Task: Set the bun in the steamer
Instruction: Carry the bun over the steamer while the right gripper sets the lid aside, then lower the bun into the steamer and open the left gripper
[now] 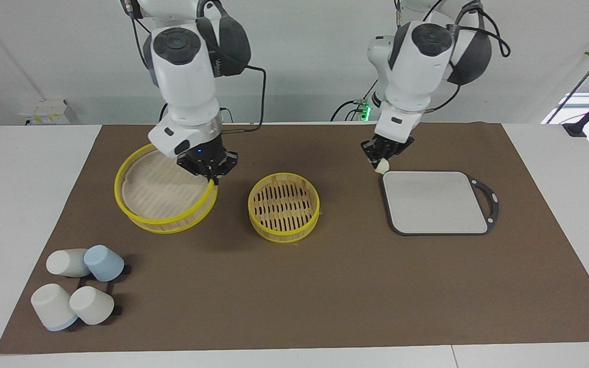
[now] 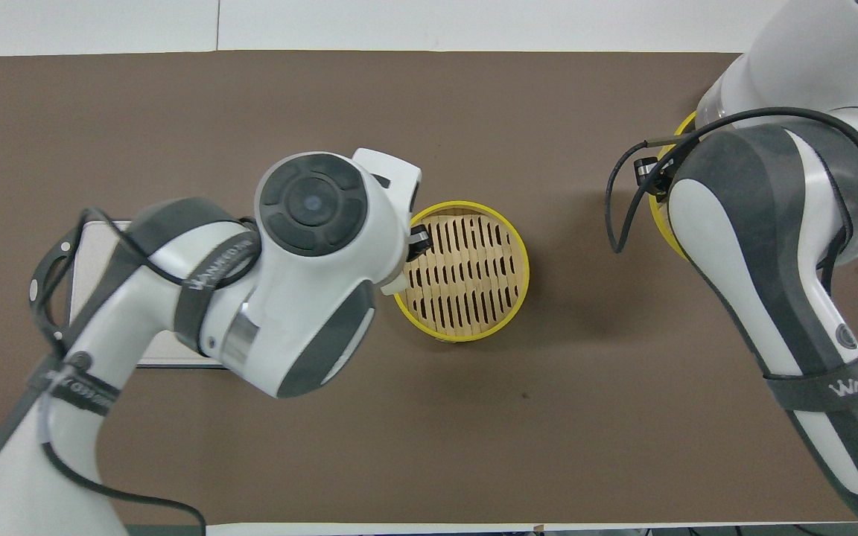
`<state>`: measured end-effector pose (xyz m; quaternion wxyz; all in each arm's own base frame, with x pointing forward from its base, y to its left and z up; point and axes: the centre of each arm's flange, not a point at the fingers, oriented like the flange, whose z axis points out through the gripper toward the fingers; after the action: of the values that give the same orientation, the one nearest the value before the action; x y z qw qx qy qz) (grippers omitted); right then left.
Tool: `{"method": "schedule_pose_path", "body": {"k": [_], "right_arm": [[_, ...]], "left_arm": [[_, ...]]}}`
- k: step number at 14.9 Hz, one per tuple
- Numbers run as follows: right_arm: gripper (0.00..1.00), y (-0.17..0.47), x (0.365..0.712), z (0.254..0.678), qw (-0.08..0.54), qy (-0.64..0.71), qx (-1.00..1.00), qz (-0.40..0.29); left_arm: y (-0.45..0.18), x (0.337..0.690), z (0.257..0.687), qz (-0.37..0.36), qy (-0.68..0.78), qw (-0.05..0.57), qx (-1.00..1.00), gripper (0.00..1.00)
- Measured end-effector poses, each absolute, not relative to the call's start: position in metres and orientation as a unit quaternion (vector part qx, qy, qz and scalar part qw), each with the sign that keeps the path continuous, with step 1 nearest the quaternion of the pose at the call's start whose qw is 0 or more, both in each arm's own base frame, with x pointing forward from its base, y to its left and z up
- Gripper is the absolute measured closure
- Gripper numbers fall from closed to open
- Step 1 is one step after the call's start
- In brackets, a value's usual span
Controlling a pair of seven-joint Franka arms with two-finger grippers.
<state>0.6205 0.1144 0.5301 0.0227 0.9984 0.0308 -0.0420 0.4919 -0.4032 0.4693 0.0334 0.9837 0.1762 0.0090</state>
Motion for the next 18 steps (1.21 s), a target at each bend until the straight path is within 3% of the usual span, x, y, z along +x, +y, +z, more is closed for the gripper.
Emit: {"method": "schedule_pose_path", "body": {"k": [6,11,15,18], "right_arm": [[0.91,0.108,0.611,0.505,0.020,0.033,0.999,-0.029],[0.91,0.106,0.605,0.505,0.020,0.034,0.999,-0.028],[0.91,0.107,0.604,0.505,0.019,0.035,0.999,-0.028],[0.91,0.110,0.604,0.506,0.019,0.038,0.999,-0.026]], "left_arm": [[-0.455,0.485,0.360,0.023,0.190,0.034,0.981,0.81],[-0.458,0.483,0.332,0.043,0.171,0.033,0.984,0.77],[-0.458,0.483,0.333,0.045,0.170,0.032,0.984,0.39],[-0.452,0.486,0.343,0.046,0.174,0.027,0.983,0.05]]}}
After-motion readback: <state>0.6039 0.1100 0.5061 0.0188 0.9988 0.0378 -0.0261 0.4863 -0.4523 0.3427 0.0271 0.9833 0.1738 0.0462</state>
